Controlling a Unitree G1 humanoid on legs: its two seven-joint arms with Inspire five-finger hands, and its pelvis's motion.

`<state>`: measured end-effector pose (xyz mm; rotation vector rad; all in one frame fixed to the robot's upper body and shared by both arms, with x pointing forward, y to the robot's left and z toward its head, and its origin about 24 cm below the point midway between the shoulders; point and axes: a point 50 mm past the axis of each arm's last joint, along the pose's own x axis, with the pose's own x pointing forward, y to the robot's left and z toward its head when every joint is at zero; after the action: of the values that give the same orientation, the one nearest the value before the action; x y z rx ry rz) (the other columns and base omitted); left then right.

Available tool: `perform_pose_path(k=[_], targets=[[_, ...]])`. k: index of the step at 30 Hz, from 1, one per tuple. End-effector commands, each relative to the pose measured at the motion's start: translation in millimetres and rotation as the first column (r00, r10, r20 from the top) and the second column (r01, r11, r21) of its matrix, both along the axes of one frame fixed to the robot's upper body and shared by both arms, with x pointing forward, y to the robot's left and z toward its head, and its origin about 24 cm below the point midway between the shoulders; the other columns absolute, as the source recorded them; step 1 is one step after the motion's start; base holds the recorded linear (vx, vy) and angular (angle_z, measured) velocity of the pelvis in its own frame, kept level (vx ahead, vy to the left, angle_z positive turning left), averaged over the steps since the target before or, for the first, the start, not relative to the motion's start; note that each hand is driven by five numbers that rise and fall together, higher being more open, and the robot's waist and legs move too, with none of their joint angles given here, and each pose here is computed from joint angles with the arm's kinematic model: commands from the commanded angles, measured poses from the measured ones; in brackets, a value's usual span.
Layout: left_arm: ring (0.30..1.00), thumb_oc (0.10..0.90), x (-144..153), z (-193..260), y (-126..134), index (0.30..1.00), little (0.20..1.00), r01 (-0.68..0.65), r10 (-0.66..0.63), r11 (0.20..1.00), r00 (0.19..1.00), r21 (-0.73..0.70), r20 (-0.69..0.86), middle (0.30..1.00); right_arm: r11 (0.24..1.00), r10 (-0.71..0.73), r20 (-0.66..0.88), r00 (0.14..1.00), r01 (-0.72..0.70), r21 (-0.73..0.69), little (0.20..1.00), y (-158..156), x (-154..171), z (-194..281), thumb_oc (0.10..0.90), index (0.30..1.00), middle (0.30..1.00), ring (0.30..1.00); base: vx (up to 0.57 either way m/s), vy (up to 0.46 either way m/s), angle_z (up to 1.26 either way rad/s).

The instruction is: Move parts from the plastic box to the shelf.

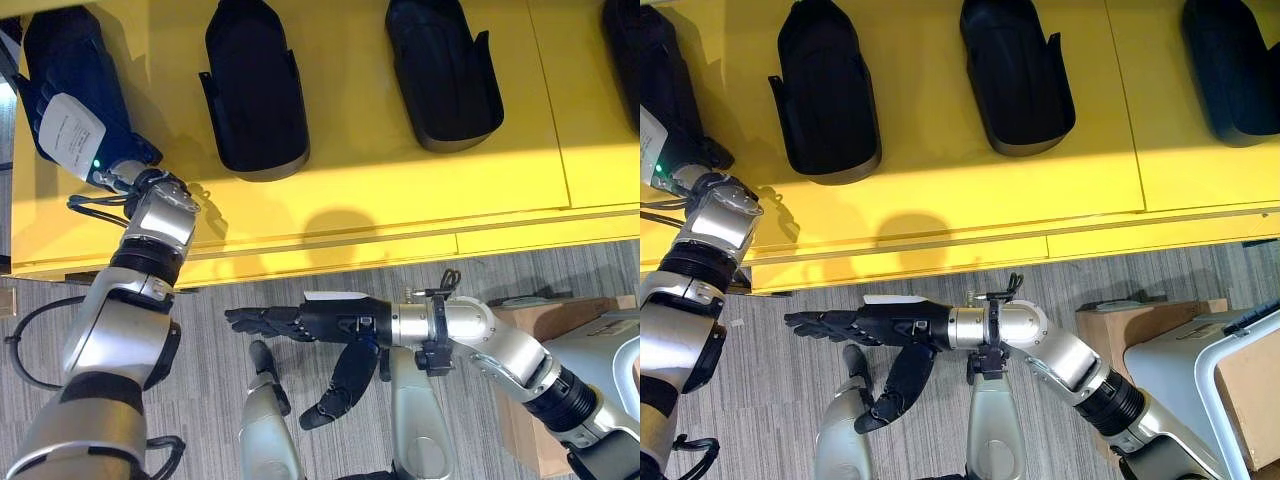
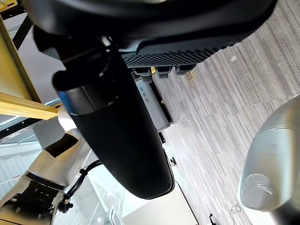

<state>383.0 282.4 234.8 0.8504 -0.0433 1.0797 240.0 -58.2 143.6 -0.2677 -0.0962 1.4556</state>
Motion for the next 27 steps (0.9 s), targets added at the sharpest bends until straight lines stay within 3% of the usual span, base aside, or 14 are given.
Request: perform_pose_path(k=[1,10,18,27], targets=[[1.0,0.9,-18.2,46.2,20.2,1.0,1.0,-0.134,0.099,0.965,0.982,0.227,0.159,1.0,0.968,0.095,0.099,0.99,-0.115,0.222,1.0,16.4,-14.8,29.7,0.9,1.0,1.0,1.0,0.01,-0.012,0.06],[1.0,0.9,-24.0,61.7,24.9,1.0,1.0,-0.161,0.109,0.923,0.981,0.351,0.161,1.0,0.966,0.088,0.09,0.992,-0.107,0.236,1.0,14.4,-17.2,26.2,0.9,1.0,1.0,1.0,0.0,-0.012,0.03],[1.0,0.9,-21.8,50.7,23.3,1.0,1.0,-0.096,0.065,0.907,0.994,0.409,0.089,1.0,0.962,0.07,0.086,0.994,-0.09,0.256,1.0,13.5,-19.2,23.2,0.9,1.0,1.0,1.0,0.0,-0.022,0.03],[1.0,0.9,-22.2,47.2,15.9,1.0,1.0,-0.05,-0.003,0.88,0.994,0.473,0.11,1.0,0.962,0.052,0.075,0.996,-0.071,0.264,1.0,11.6,-17.6,20.8,0.9,1.0,1.0,1.0,0.01,-0.011,0.05]])
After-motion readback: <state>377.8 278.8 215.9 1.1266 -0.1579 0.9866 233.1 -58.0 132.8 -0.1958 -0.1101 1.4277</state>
